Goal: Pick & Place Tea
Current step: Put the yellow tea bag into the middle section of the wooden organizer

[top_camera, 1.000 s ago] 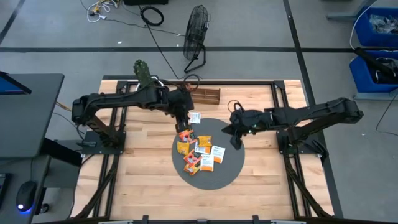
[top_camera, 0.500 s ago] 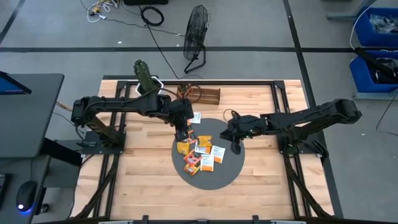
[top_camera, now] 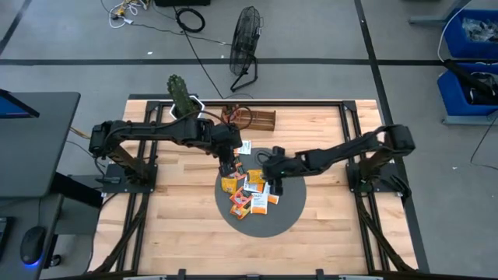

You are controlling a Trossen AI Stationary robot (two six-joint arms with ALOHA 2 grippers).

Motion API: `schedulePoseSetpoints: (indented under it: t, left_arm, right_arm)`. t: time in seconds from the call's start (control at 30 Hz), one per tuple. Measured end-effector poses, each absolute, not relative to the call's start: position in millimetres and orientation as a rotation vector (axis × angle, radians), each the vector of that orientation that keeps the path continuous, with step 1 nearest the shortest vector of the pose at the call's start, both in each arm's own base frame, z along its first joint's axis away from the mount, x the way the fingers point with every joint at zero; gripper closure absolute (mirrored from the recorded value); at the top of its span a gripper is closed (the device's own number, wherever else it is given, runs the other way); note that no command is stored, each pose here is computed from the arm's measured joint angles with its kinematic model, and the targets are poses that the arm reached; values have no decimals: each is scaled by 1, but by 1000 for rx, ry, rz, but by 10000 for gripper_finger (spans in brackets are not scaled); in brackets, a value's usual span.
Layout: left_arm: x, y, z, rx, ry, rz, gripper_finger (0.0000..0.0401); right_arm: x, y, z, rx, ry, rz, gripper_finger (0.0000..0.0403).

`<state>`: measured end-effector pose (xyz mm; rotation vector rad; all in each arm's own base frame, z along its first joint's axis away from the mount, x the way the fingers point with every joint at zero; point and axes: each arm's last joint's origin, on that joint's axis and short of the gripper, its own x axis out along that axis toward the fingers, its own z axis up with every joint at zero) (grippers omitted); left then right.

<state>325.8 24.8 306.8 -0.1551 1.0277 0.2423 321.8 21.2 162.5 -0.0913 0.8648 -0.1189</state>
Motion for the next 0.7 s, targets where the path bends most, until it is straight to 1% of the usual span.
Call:
schedulePoseSetpoints:
  t: [0.3,0.43,0.57,0.7]
  left_arm:
    - [326,25,307,-133,1031,230,259]
    - [326,25,307,-133,1031,230,259]
    - [326,25,307,-133,1031,230,259]
    - [326,25,307,-133,1031,230,259]
  right_arm:
    - [337,24,135,-115,935,-106,186]
    - [340,24,130,-116,939,-106,193]
    - [340,24,124,-117,951,-105,219]
    - [341,25,122,-112,957,-93,271]
